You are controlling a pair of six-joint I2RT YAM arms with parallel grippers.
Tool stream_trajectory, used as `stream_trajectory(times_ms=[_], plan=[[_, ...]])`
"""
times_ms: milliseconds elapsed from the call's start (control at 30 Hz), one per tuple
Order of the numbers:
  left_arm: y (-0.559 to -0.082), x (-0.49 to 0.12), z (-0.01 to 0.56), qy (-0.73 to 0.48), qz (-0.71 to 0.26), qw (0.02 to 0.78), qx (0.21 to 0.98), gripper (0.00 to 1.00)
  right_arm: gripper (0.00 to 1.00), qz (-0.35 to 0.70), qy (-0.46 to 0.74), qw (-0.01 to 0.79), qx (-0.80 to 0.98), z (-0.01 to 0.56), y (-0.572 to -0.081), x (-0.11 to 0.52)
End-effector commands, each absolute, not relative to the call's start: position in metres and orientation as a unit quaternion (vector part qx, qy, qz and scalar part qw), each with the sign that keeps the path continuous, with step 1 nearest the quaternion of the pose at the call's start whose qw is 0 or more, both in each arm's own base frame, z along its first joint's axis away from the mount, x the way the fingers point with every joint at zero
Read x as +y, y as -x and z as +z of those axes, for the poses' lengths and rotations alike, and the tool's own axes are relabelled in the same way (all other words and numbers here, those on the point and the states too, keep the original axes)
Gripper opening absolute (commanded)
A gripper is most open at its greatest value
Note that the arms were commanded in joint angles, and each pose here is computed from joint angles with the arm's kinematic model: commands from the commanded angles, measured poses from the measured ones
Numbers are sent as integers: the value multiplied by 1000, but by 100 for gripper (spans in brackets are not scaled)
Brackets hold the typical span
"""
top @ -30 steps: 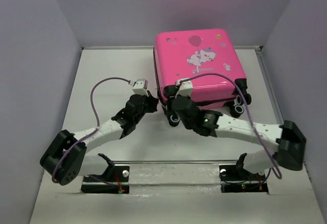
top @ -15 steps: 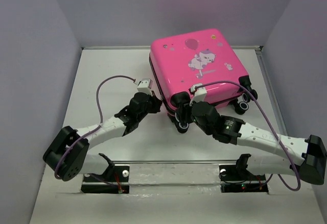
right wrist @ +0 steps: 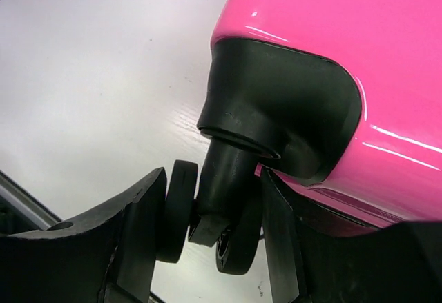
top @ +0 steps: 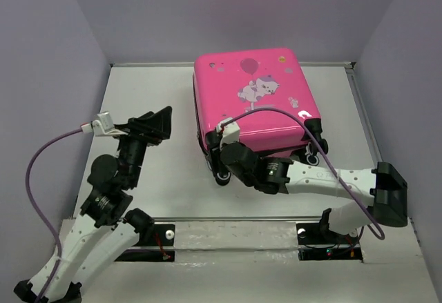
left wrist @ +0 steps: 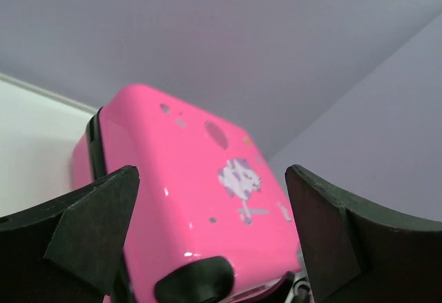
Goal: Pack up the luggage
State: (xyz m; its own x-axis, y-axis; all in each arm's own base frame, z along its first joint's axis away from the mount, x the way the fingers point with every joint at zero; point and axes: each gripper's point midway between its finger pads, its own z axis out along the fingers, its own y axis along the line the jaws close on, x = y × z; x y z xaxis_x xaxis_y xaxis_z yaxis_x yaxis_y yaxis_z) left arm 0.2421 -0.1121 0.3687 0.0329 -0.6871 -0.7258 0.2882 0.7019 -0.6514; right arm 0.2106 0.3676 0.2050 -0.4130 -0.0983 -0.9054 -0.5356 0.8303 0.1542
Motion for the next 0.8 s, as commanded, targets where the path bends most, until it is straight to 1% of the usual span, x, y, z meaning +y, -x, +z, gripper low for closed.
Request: stream_trajectory(times_ms=[0,33,67,100,133,300,333,400,433,500,533,667,767], plan=[[-223,-99,383,159,-340,699,609,99,64,337,300,467,761,243,-148,431],[-219,-98,387,155,-342,700,607,99,73,332,299,469,762,245,-146,430],[-213,-97,392,145,-345,702,606,99,92,319,294,479,763,252,-147,421],[-211,-95,394,141,-342,706,604,99,92,326,290,484,758,261,-147,418],[-206,-93,396,133,-341,706,606,99,100,314,291,491,758,264,-146,410],[-198,-80,399,131,-315,711,615,99,100,290,256,543,745,312,-153,347],[-196,-80,399,123,-313,712,617,99,100,290,245,559,737,329,-153,324],[-193,-78,399,118,-308,715,616,99,100,276,215,588,729,344,-160,295],[-193,-78,398,116,-307,715,617,99,100,291,188,608,715,365,-159,270],[-191,-78,397,111,-307,719,614,99,100,288,146,630,706,375,-163,240],[-191,-78,397,108,-309,720,612,99,100,300,107,649,691,391,-163,212],[-191,-83,393,100,-317,723,606,99,100,304,48,675,671,388,-167,176],[-196,-88,390,99,-318,717,612,99,100,295,28,679,672,381,-171,170]])
